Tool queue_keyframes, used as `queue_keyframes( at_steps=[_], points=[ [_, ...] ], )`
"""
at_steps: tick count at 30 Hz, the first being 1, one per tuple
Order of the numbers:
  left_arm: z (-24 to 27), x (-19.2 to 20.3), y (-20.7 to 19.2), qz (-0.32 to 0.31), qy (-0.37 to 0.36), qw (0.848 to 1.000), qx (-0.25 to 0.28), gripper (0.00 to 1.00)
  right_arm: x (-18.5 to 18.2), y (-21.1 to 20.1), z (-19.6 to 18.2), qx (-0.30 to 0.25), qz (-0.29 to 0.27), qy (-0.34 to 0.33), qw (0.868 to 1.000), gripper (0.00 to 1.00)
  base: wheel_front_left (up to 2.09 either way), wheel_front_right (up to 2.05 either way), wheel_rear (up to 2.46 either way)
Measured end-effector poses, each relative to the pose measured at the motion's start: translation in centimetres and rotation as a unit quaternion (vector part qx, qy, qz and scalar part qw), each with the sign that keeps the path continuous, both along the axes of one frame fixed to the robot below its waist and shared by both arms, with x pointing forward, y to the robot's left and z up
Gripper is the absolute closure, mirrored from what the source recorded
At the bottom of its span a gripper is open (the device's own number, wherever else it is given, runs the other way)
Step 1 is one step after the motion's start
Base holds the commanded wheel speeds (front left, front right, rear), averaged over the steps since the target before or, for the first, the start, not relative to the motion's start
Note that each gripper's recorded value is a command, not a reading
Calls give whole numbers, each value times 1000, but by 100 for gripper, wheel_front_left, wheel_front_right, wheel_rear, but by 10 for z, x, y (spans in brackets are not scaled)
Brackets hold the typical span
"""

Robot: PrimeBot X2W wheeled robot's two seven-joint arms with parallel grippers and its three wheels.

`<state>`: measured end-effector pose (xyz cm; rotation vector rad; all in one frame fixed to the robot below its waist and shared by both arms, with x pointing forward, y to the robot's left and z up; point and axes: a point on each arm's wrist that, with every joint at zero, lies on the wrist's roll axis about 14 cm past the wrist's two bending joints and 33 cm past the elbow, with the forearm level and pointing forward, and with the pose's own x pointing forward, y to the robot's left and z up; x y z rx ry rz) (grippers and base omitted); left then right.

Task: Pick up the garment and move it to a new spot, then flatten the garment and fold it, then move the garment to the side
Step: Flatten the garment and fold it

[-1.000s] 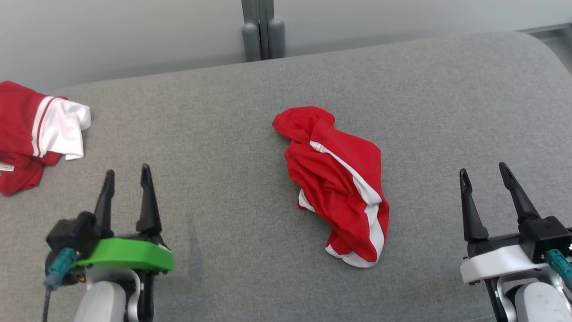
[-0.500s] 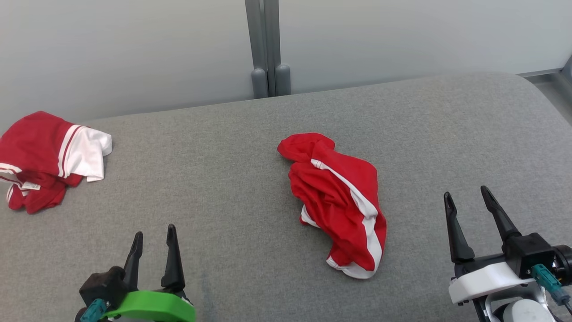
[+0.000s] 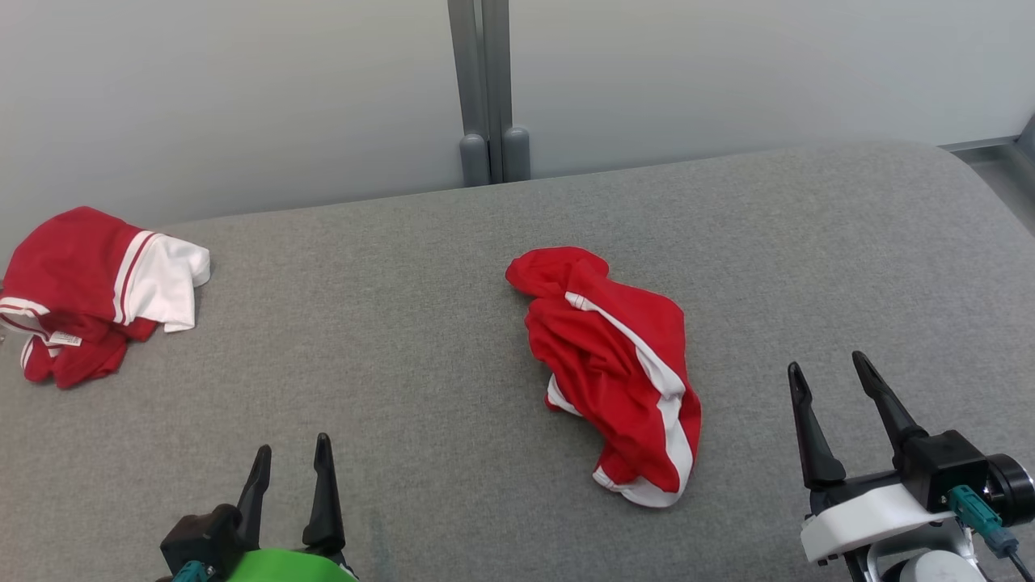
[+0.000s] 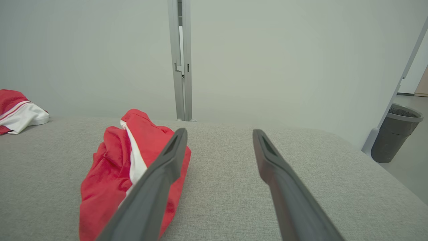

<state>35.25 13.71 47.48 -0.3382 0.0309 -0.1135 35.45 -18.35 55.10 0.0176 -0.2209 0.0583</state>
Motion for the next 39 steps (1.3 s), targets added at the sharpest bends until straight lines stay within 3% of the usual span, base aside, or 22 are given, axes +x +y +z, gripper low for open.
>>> queue_keyframes(
  at_steps=[31, 39],
  points=[
    [-4, 0, -8, -9, 7, 1000, -5, 0, 4, 1, -7, 1, 2, 11, 1000, 0, 0, 0, 0],
    [-5, 0, -7, -6, 10, 1000, -6, 0, 12, 23, -15, -7, 35, 24, 999, 0, 0, 0, 0]
  ],
)
